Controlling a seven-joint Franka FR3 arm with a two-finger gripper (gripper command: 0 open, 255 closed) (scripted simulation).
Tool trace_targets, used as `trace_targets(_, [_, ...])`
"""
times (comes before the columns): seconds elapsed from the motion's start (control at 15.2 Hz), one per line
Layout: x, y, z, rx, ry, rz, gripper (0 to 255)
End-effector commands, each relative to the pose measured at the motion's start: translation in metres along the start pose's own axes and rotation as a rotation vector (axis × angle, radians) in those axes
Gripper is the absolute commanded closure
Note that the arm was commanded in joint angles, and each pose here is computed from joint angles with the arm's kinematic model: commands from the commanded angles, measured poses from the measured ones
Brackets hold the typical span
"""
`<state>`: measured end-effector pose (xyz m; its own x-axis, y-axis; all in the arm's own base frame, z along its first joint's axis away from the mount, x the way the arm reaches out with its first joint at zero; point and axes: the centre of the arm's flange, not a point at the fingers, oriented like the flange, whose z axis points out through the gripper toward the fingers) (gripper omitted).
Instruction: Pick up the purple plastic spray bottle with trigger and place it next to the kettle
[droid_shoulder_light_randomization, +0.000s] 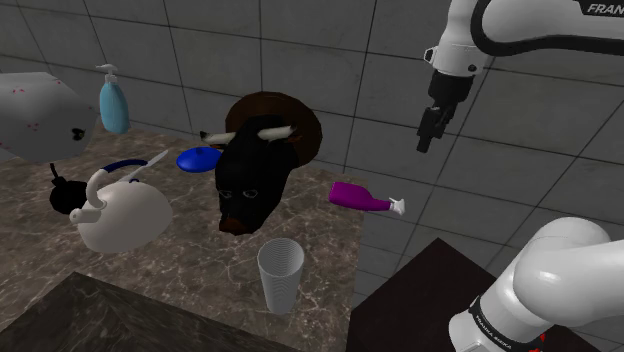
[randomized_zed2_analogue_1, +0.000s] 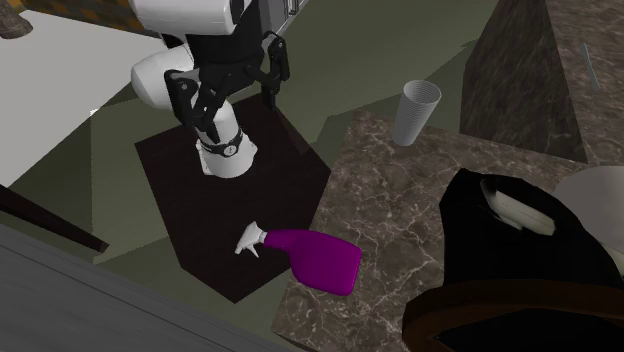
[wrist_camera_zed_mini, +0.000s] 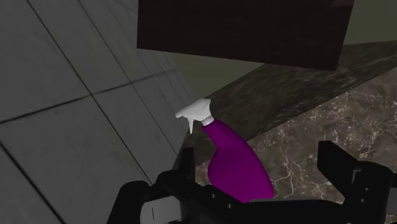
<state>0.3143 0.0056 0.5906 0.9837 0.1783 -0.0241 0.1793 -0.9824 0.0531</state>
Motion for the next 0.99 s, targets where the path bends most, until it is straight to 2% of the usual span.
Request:
trace_targets(0.0, [0.0,0.0,0.0,0.0,0.0,0.0,0])
trace_targets(0.92, [0.036,-0.015,0.177,-0.081,0.156,-0.196,0])
